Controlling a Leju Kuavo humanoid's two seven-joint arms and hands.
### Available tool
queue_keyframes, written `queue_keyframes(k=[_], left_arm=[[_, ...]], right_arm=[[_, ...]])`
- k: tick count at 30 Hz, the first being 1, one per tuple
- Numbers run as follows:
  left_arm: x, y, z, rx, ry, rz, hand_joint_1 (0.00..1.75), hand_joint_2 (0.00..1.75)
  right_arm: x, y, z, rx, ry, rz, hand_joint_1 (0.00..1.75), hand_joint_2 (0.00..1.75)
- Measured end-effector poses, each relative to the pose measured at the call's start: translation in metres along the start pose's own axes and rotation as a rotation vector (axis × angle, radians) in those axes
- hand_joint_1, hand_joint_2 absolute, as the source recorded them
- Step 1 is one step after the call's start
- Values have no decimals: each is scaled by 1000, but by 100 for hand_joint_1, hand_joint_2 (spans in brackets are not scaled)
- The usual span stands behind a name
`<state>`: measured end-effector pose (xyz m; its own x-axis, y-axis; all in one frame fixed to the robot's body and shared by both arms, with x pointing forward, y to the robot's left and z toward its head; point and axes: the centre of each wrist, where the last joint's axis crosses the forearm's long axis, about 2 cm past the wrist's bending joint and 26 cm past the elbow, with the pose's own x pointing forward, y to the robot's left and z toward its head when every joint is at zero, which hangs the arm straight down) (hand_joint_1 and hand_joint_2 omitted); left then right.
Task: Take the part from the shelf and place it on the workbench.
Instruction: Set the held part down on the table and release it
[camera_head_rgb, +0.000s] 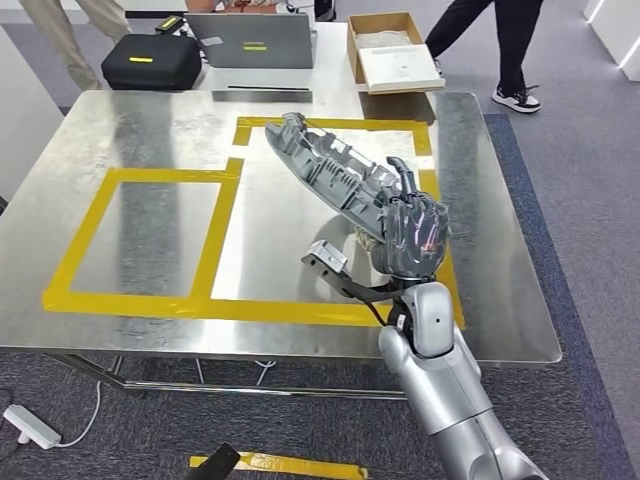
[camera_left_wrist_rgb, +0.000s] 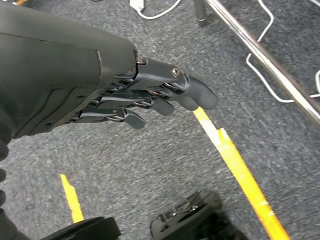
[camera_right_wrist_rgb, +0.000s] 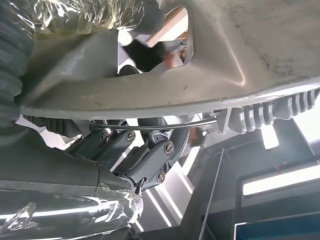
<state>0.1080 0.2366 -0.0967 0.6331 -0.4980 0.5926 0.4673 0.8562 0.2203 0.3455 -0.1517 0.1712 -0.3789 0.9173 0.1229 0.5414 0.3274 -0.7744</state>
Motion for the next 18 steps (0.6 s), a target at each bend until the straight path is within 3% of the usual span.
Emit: queue_keyframes(k=[11,15,18], left_arm=[[3,-2,-1,-43,-17,-6,0,175],[4,-1,-2,-35,-8,-10,0,0],[6,0,-2,-31,1,-13,0,0]], right_arm=[[2,2,-3,4,-8,28,175,175],[2,4,-6,7,-2,72,175,175],[5,7,-12,6,28,130,175,175]])
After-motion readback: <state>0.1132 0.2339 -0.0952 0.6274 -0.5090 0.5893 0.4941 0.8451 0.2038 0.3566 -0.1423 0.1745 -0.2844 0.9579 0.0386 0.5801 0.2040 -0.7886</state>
